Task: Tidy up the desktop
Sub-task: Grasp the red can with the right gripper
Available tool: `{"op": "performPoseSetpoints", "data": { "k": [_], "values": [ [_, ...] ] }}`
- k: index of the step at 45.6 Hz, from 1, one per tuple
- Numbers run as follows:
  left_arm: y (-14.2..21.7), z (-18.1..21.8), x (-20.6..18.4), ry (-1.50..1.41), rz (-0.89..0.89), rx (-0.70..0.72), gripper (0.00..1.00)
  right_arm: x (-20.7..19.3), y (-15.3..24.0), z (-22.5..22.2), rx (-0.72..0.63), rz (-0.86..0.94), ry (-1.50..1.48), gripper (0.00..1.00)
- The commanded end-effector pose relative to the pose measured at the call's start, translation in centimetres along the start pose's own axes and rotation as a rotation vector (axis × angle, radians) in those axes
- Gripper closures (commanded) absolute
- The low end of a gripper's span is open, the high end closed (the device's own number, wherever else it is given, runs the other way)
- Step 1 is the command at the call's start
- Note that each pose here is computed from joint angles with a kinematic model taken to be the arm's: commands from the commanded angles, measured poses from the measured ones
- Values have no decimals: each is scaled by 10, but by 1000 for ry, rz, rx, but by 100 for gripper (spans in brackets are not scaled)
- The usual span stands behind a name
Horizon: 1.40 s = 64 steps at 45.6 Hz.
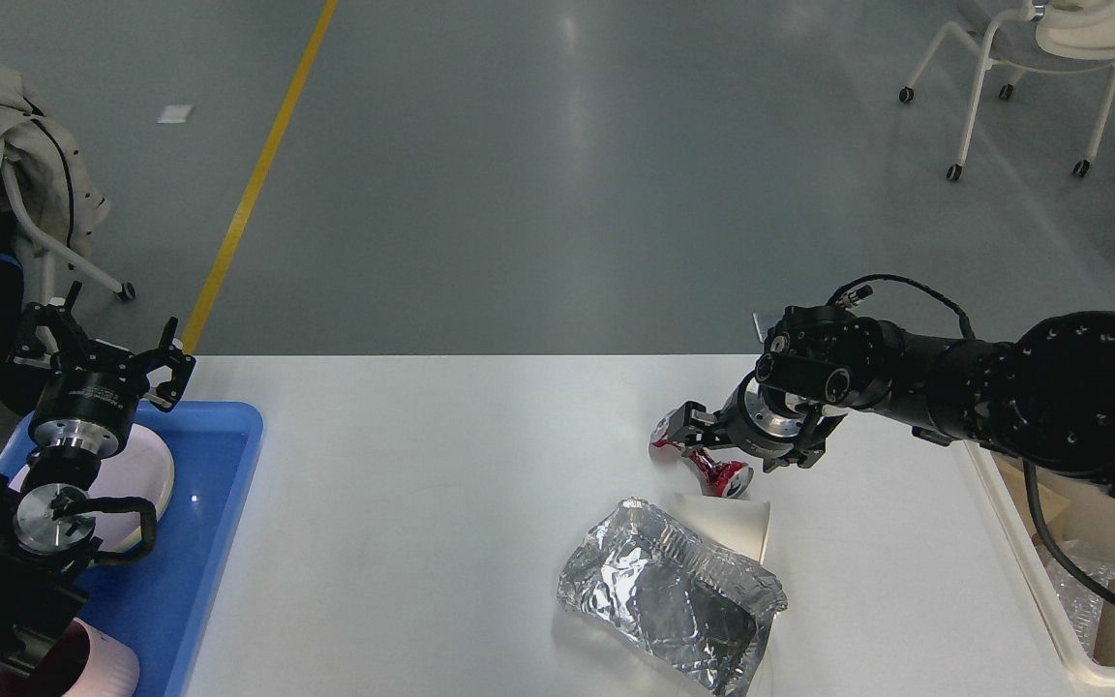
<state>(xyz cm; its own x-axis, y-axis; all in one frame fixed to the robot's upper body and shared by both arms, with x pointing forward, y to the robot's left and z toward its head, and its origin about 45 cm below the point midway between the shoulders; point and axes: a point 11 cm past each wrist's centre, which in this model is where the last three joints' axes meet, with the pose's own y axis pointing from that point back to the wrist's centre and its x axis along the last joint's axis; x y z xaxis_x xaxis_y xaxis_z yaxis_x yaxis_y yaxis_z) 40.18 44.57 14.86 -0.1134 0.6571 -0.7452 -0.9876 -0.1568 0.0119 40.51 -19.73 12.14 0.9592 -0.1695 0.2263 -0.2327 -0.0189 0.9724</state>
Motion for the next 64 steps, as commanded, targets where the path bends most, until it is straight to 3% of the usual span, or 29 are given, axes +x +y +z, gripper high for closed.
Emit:
{"op": "performPoseSetpoints", "data": {
  "k": [1, 17, 26, 37, 49, 59, 63, 64],
  "values": [
    [0, 0, 0, 0, 0, 0, 2, -4, -9, -3, -13, 13, 21, 0],
    [0, 0, 0, 0, 0, 0, 2, -3, -25, 18, -54, 41, -1, 0],
    [0, 0, 0, 0, 0, 0, 2, -3, -25, 17, -43, 39, -22, 6],
    [0, 1, 0, -1, 0, -1, 2, -19, -39, 22, -45, 25, -44, 43],
    [0, 0, 0, 0, 0, 0, 2, -22, -46, 20, -21, 37, -96, 64],
    [0, 0, 0, -1, 0, 1, 2, -20, -47, 21, -12, 52, -121, 66],
    [0, 1, 0, -1, 0, -1, 2, -18, -46, 20, 0, 54, -143, 74],
    [0, 0, 0, 0, 0, 0, 2, -18, -46, 19, 4, 52, -150, 82]
  ]
}}
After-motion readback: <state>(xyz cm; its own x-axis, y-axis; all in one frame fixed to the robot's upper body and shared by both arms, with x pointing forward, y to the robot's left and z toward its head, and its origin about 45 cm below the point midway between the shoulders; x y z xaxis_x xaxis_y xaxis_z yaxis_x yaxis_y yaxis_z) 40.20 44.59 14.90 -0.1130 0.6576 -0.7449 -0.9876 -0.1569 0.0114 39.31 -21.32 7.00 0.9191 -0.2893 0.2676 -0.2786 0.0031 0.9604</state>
